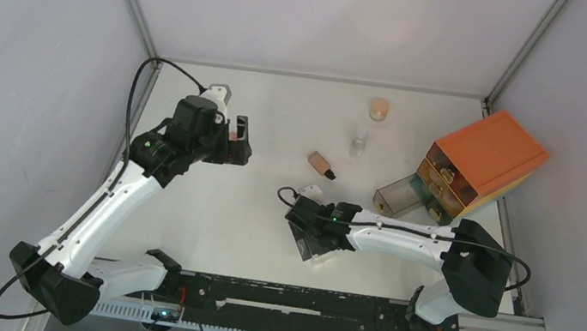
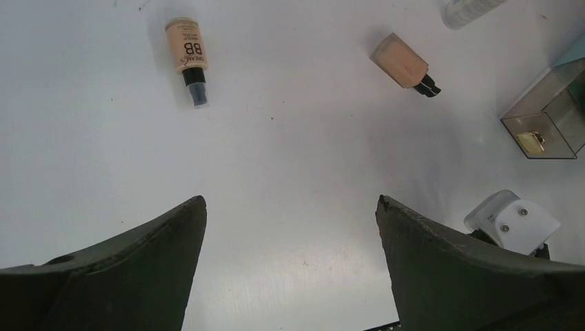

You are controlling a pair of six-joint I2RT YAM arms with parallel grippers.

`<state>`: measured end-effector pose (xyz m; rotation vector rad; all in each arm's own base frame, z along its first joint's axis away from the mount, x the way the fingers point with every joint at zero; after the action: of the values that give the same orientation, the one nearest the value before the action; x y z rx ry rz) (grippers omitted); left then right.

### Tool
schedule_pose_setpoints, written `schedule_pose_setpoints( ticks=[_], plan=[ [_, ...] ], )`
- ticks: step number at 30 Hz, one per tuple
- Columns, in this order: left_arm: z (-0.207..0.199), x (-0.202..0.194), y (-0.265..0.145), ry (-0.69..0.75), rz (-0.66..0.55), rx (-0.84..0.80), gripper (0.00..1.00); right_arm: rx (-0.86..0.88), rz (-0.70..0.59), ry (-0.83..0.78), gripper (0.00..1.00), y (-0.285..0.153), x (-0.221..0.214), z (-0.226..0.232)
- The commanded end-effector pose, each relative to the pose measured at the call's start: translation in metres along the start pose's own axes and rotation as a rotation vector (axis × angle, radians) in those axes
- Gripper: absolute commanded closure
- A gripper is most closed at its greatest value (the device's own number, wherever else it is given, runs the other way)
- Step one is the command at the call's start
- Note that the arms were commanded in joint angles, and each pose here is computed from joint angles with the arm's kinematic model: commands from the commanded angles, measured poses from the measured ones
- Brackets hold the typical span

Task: Organize the makeup
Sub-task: Pick up the makeup from the center of the board, then place the makeup in the drawer.

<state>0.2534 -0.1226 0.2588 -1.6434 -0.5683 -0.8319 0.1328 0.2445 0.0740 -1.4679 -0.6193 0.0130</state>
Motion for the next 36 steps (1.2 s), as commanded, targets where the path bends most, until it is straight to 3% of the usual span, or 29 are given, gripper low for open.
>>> schedule_pose_setpoints(
  ticks=[1,8,15,20,23,30,36],
  plan=[
    [-0.004,0.004,0.004,-0.017,-0.027,-0.023,0.05,0.011,-0.033,0.043,0.25,0.002,0.005,0.005],
    [-0.004,0.008,0.006,-0.017,-0.032,-0.021,0.05,0.009,-0.069,0.080,0.48,-0.005,0.021,-0.012],
    [-0.003,0.014,0.005,-0.008,-0.042,-0.012,0.05,-0.074,-0.245,0.203,0.50,-0.054,0.070,-0.089],
    [-0.004,0.015,0.005,-0.010,-0.045,-0.015,0.05,-0.266,-0.360,0.448,0.53,-0.092,0.094,-0.181],
    [-0.004,0.018,0.006,-0.011,-0.049,-0.018,0.05,-0.298,-0.440,0.592,0.52,-0.103,0.105,-0.214],
    [-0.002,0.021,0.002,-0.003,-0.052,-0.010,0.05,-0.345,-0.397,0.956,0.58,-0.079,0.106,-0.249],
    [0.001,0.019,0.003,-0.004,-0.049,0.007,0.05,-0.331,-0.427,1.146,0.56,-0.063,0.108,-0.251]
  ],
)
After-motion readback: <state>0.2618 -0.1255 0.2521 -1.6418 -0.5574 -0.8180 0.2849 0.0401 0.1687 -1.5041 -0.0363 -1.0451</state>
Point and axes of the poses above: each gripper's point midway between its finger pads, its own y axis out along the fingers, its own z axis along the line the jaws close on, x = y × z, the point moved 3 cm from there along -y, back along the fingers, and after that the axes turned 8 degrees about y, right-handed, at the moved point
